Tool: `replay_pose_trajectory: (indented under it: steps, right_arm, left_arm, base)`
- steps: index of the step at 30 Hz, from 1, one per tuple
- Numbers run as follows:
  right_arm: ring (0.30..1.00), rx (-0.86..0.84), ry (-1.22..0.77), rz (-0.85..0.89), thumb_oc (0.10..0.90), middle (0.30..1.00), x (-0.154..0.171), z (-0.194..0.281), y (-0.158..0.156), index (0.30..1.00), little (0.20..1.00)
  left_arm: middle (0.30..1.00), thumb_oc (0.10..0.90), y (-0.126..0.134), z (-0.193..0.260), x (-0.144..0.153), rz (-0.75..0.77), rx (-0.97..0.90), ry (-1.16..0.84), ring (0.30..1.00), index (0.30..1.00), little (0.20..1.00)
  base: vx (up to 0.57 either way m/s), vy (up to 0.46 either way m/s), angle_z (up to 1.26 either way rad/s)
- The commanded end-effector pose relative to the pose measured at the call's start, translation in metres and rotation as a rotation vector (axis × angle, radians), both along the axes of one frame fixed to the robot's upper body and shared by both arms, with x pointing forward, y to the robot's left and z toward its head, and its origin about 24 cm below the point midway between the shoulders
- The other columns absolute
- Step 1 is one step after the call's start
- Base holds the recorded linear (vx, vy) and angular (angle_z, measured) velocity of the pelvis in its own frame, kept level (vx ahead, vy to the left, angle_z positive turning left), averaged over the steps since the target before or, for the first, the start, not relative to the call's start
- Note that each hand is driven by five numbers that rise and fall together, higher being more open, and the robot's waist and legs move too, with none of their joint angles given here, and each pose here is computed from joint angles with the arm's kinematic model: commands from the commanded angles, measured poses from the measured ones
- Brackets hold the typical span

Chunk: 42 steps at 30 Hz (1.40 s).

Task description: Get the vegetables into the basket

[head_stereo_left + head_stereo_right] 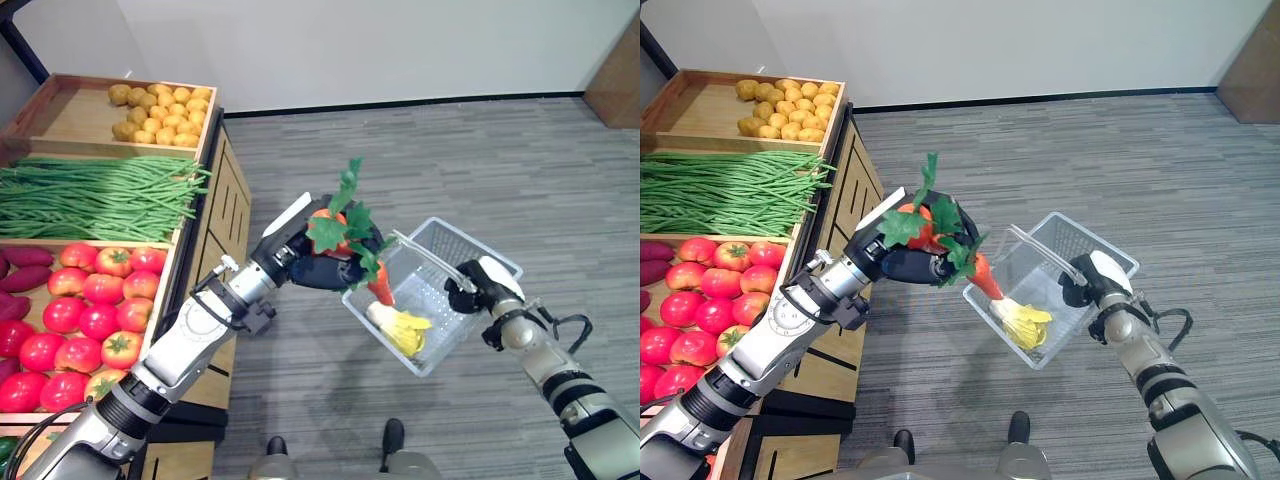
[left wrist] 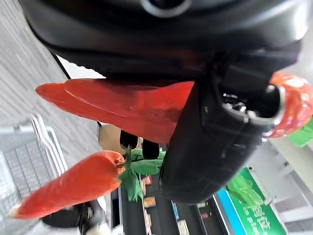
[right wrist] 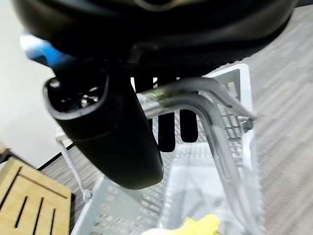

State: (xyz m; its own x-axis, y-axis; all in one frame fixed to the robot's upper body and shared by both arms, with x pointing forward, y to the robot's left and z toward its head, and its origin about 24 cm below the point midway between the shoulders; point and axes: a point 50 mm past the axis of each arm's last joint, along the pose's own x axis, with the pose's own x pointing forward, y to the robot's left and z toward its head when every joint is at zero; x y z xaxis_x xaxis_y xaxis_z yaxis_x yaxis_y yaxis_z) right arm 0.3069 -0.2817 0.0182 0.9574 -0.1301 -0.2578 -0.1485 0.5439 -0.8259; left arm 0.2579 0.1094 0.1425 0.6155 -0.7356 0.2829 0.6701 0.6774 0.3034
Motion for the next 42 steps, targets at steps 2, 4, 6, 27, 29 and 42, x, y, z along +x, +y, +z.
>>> replay_pose_trajectory:
  steps: [2,4,6,27,29,42]
  right_arm:
    - [0.300,0.117,-0.403,0.091,0.400,0.300,0.061,0.097,0.040,0.300,0.300]
    - [0.300,0.138,-0.415,0.109,0.400,0.300,0.063,0.100,0.047,0.300,0.300]
    - [0.300,0.172,-0.430,0.132,0.400,0.300,0.065,0.102,0.057,0.300,0.300]
    - [0.300,0.457,-0.595,0.428,0.400,0.300,0.034,0.135,0.120,0.300,0.300]
    - [0.300,0.490,-0.607,0.438,0.400,0.300,0.031,0.136,0.122,0.300,0.300]
    - [0.300,0.704,-0.583,0.622,0.400,0.300,-0.001,0.139,0.153,0.300,0.300]
  left_arm:
    - [0.300,0.400,-0.026,0.042,0.003,-0.104,-0.102,-0.177,0.300,0.300,0.300]
    - [0.300,0.400,-0.029,0.039,0.003,-0.107,-0.096,-0.169,0.300,0.300,0.300]
    - [0.300,0.400,-0.033,0.033,0.005,-0.108,-0.087,-0.150,0.300,0.300,0.300]
    - [0.300,0.400,-0.007,-0.078,0.023,0.251,0.067,0.209,0.300,0.300,0.300]
    - [0.300,0.400,-0.004,-0.084,0.025,0.297,0.072,0.228,0.300,0.300,0.300]
    - [0.300,0.400,0.010,-0.112,0.041,0.526,0.130,0.297,0.300,0.300,0.300]
  base:
    - [0.00,0.000,0.00]
    - [0.00,0.000,0.00]
    - [0.00,0.000,0.00]
    - [0.00,0.000,0.00]
    - [0.00,0.000,0.00]
    - [0.00,-0.002,-0.02]
